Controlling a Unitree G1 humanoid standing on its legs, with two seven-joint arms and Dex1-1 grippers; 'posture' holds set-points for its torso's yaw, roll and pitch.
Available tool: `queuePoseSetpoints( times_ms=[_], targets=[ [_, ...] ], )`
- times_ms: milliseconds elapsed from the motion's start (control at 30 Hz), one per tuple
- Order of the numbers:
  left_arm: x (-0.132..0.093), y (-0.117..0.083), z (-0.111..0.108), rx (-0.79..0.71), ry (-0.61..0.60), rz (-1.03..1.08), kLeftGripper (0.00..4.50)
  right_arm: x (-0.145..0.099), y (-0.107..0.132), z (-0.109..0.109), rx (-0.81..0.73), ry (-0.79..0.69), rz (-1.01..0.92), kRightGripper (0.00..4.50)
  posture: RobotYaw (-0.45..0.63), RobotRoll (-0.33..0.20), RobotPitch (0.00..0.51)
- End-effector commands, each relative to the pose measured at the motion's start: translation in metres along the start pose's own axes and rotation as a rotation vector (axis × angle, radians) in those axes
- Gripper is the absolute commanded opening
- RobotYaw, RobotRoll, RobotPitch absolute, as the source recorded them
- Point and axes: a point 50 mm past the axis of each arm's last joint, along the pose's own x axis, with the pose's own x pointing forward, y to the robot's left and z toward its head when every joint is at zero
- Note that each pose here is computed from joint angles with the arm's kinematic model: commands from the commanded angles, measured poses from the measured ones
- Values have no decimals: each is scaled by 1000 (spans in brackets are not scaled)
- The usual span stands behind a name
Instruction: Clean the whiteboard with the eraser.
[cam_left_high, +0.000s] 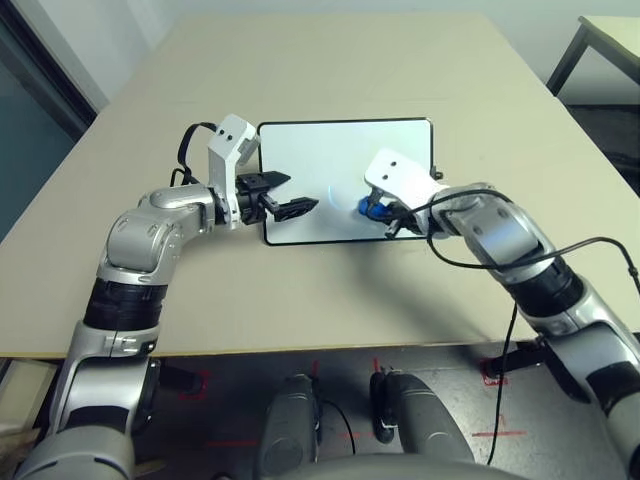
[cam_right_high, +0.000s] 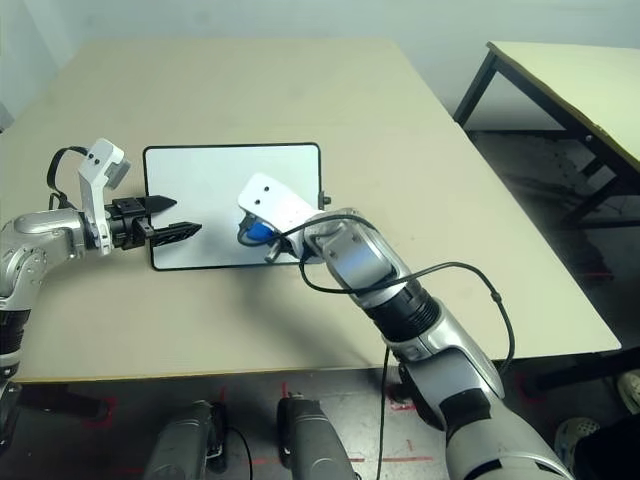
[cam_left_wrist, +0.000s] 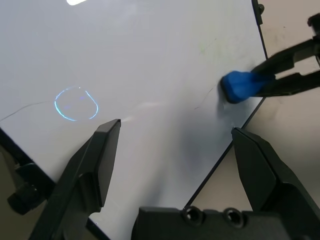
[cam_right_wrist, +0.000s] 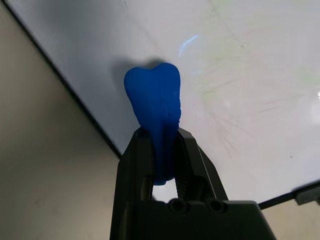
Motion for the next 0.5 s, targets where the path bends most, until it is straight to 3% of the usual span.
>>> queuePoseSetpoints(
  times_ms=[33, 200, 500],
  targets=[
    [1, -1, -2, -5, 9, -10, 4500, -4, -32, 18, 23, -68, -127, 564, -38, 0, 124],
    [2, -2, -2, -4, 7, -13, 4500, 2, -41, 23, 20, -83, -149, 564, -32, 0, 121],
    [0, -3, -4, -8, 9, -11, 4500, 0, 25, -18, -16, 25, 79, 564, -28, 0, 124]
  ],
)
